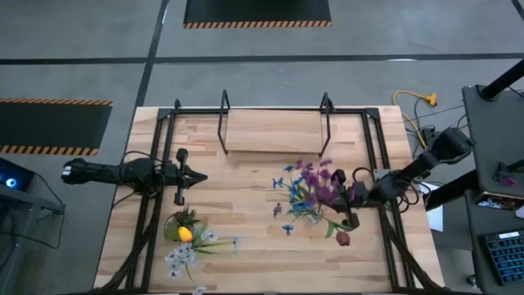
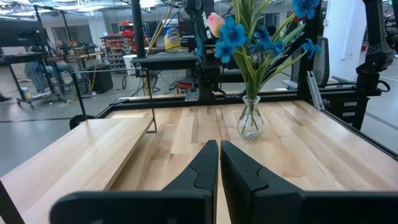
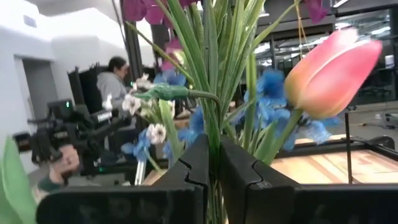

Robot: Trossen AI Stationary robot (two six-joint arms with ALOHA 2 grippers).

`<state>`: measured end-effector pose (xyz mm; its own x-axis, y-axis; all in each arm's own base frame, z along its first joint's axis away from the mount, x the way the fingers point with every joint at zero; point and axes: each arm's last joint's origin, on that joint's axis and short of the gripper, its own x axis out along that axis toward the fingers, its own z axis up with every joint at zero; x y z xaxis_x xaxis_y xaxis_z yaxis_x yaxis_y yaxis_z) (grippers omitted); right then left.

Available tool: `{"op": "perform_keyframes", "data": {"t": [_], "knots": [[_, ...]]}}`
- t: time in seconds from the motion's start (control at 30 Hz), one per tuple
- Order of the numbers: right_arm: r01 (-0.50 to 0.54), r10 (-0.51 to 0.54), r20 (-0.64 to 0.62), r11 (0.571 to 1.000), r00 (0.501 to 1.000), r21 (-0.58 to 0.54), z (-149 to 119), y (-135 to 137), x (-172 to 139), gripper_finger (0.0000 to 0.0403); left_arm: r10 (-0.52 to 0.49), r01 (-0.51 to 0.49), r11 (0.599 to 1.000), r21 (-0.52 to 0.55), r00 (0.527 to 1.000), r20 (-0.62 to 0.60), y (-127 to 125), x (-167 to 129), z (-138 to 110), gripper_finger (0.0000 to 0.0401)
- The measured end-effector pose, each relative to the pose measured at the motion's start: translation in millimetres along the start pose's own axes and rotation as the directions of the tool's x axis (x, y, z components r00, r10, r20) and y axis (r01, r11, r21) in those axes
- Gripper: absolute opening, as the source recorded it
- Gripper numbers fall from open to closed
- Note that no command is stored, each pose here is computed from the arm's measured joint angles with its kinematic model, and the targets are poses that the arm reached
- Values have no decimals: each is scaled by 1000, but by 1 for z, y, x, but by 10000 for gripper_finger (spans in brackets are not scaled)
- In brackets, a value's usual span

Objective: Pick and place flowers into a vace then onto a shelf
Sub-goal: Put the purple flowers into the right transparent vase

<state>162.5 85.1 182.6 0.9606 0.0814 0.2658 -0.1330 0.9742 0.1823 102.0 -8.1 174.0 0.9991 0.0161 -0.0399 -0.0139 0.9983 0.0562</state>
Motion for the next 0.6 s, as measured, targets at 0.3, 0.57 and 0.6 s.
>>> {"op": "perform_keyframes", "data": {"t": [0.3,0.57,0.6], "knots": [[-44,39,-68,996,997,-82,-12,7,-2,13,0,0,1000,0,1000,0,0,0,0,0],[-49,32,-143,992,989,-118,-28,7,-2,13,0,0,1000,0,1000,0,0,0,0,0],[-50,31,-153,991,988,-123,-30,7,-2,13,0,0,1000,0,1000,0,0,0,0,0]]}}
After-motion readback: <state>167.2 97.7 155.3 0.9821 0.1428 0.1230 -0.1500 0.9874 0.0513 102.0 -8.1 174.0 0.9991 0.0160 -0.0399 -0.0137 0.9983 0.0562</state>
